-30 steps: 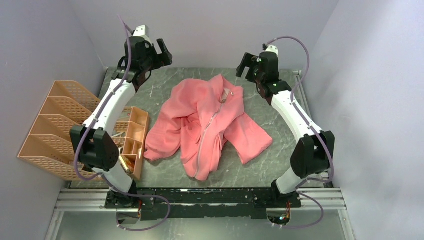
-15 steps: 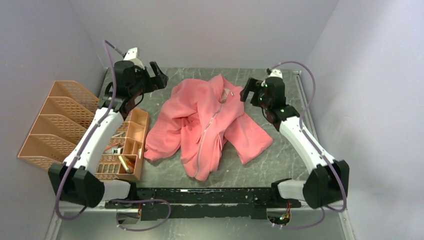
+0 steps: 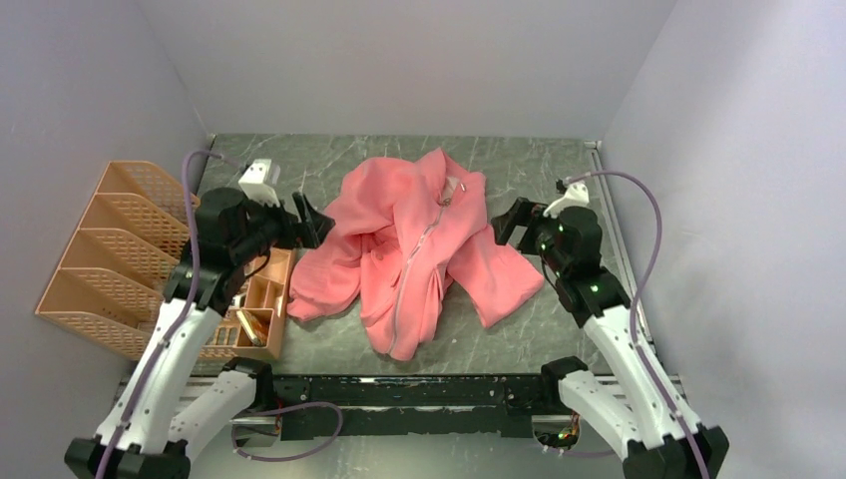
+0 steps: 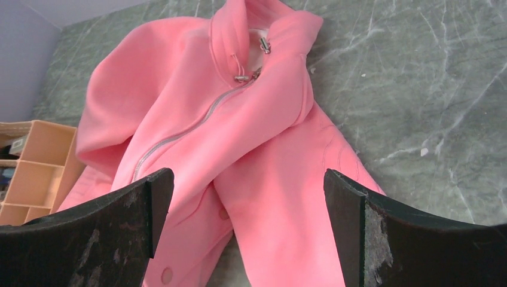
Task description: Zip up the jacket
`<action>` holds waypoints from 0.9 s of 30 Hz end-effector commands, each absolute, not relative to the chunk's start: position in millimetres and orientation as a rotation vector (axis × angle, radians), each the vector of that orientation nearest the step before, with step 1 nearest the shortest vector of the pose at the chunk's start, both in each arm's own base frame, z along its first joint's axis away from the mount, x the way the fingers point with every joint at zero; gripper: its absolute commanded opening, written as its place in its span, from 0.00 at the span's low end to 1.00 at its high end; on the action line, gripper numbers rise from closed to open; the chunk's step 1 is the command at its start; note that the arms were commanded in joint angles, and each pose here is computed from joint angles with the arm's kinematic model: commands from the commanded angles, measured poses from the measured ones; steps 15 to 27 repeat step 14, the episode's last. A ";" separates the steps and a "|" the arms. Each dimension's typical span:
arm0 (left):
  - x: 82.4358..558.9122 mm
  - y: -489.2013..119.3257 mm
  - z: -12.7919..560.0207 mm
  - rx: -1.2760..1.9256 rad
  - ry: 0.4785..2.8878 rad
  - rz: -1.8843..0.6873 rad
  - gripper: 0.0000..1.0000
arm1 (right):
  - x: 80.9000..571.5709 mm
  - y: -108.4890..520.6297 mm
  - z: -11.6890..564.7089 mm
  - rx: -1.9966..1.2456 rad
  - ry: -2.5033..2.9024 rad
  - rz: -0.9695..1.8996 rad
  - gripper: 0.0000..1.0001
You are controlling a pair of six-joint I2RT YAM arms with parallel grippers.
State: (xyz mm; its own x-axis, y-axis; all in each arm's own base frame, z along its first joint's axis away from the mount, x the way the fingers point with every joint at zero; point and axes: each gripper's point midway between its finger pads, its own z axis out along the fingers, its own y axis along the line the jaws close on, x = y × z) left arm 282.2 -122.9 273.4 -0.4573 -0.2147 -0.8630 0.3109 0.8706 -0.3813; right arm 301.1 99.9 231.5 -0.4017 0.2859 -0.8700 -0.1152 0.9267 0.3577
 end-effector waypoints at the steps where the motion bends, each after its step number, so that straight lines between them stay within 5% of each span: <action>1: 245.2 -134.6 263.8 0.219 1.954 -0.694 1.00 | 276.6 95.3 237.8 0.106 1.914 0.450 0.99; 10: 202.0 -154.8 263.5 0.341 1.836 -0.886 1.00 | 239.1 97.4 231.1 0.082 1.905 0.531 0.99; 27: 199.1 -152.4 262.5 0.331 1.819 -0.878 1.00 | 233.0 88.6 220.2 0.107 1.895 0.496 0.99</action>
